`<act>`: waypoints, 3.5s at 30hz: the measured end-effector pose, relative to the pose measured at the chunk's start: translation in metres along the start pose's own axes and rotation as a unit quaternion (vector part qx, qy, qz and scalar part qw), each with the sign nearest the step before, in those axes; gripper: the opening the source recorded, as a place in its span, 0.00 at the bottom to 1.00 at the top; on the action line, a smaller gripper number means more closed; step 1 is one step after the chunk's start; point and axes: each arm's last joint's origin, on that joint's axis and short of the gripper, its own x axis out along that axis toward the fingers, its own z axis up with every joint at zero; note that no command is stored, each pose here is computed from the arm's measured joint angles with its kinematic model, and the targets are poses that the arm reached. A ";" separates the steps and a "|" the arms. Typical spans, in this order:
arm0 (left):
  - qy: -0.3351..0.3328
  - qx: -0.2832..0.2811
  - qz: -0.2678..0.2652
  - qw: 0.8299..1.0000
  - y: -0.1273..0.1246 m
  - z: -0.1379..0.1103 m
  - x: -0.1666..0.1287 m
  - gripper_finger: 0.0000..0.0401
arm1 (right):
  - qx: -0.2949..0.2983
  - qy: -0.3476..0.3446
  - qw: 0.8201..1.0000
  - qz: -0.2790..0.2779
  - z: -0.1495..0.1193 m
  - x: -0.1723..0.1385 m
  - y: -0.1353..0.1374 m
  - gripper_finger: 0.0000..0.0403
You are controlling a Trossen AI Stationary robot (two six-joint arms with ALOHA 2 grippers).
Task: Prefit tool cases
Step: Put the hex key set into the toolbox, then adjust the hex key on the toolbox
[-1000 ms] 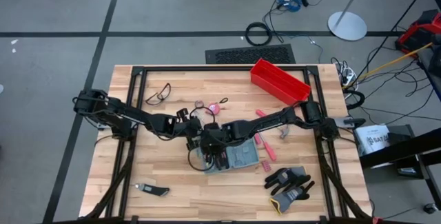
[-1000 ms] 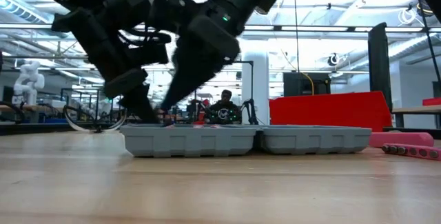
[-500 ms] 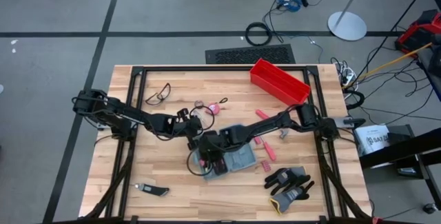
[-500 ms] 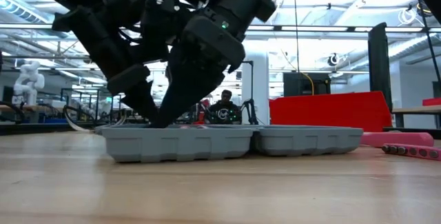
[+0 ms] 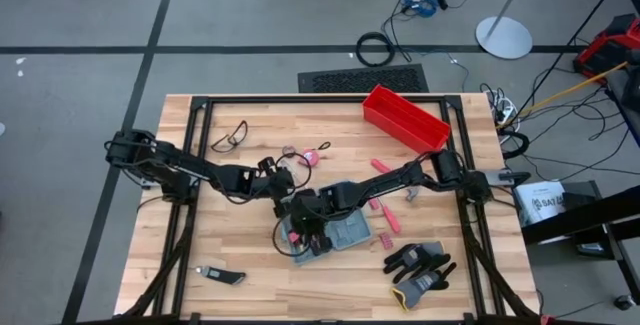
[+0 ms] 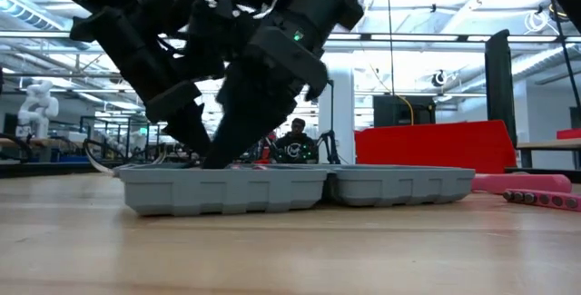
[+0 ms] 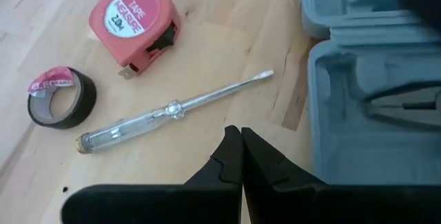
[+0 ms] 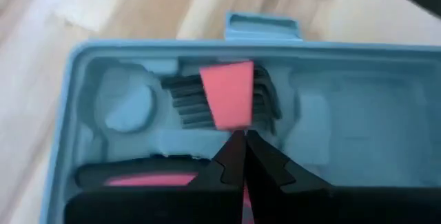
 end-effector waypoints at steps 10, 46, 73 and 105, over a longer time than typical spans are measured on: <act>-0.001 0.000 0.003 1.000 0.000 0.000 0.000 0.00 | -0.018 -0.065 0.997 -0.033 0.018 -0.023 -0.002 0.00; 0.008 0.037 0.072 0.997 0.023 0.004 -0.023 0.00 | 0.025 -0.059 0.998 0.003 0.019 -0.062 -0.014 0.00; -0.147 0.159 -0.036 0.976 0.091 0.043 -0.062 0.00 | 0.147 -0.007 0.989 -0.001 -0.016 -0.192 -0.091 0.00; -0.084 0.203 -0.242 0.945 0.061 0.026 0.027 0.00 | 0.382 -0.041 0.923 0.028 0.017 -0.104 -0.051 0.00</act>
